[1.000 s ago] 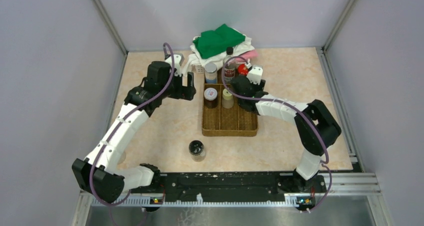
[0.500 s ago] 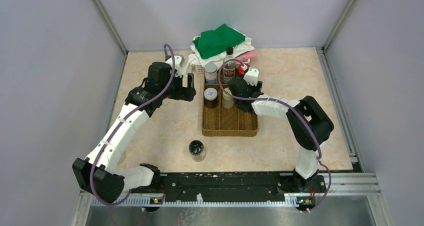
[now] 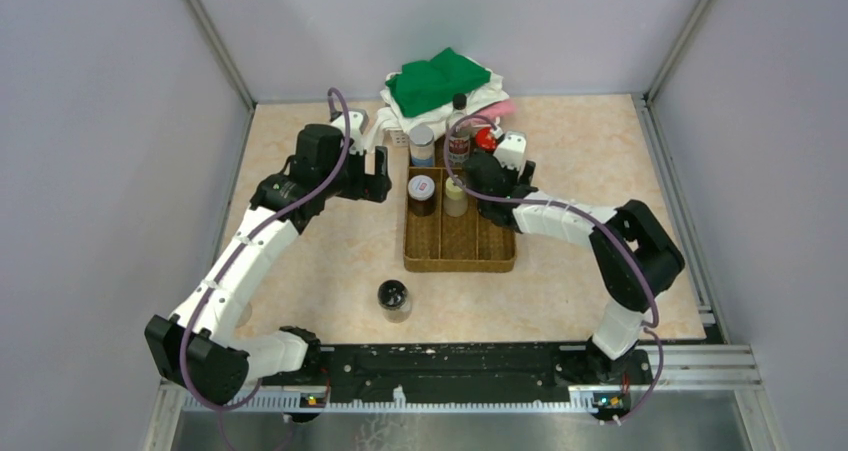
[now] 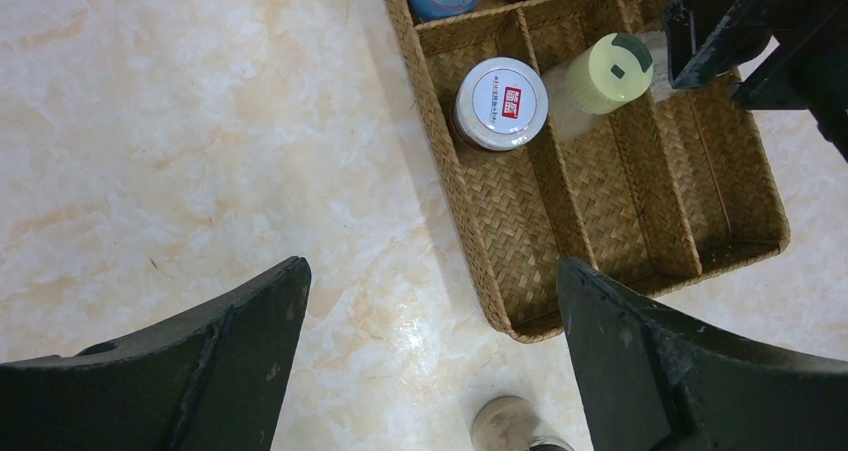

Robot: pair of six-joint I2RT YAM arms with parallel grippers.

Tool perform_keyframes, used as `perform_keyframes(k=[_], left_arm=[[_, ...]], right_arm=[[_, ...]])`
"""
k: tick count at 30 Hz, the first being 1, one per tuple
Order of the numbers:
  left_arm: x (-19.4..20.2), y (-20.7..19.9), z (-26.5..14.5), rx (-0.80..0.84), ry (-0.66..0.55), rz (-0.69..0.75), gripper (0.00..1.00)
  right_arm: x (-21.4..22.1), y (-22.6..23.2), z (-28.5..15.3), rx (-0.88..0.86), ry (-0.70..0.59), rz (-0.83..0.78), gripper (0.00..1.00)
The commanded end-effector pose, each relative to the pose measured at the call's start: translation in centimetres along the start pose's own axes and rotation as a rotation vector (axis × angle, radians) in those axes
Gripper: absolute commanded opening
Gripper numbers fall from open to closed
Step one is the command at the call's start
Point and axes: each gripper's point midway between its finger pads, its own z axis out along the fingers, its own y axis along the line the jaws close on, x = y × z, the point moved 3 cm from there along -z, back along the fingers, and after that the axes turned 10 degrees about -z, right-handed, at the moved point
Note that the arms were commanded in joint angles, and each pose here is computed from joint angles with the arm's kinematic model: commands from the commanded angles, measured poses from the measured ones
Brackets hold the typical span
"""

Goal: Organize the condiment bottles
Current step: Place the bottle in the storage box, then pick up the bottle from the corner of the board.

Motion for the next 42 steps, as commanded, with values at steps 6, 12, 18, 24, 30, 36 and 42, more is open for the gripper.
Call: perform_keyframes(k=[6, 12, 18, 24, 30, 36, 42], left_arm=[[-1.8, 0.6, -0.9, -0.052, -0.084, -0.002, 0.99], [-4.8, 0.8, -1.9, -0.095, -0.142, -0.008, 0.99], [-5.5, 1.9, -2.7, -0.164, -0.144, -0.041, 0.99], [-4.2, 3.0, -3.3, -0.196, -0.122, -0.093, 0.99], [-2.7, 4.8, -5.6, -0.315, -0.151, -0.175, 0.99], [-1.0, 6.6, -8.2, -0.463, -0.177, -0.326, 0.99], [1.2, 9.6, -9.3, -0.744, -0.169, -0.487, 0.99]], right_arm=[[-4.5, -1.1, -7.0, -0.083, -0.091, -0.022, 0.84], [-4.1, -3.1, -12.2, -0.255, -0.052, -0.071, 0.81], [-1.0, -0.5, -18.8, -0.591, 0.008, -0.287, 0.76], [2.5, 1.5, -24.5, -0.81, 0.008, -0.435, 0.76], [3.5, 2.2, -26.3, -0.941, 0.002, -0.409, 0.76], [4.5, 4.2, -28.0, -1.04, -0.004, -0.453, 0.76], [5.7, 8.3, -30.0, -1.123, -0.012, -0.523, 0.76]])
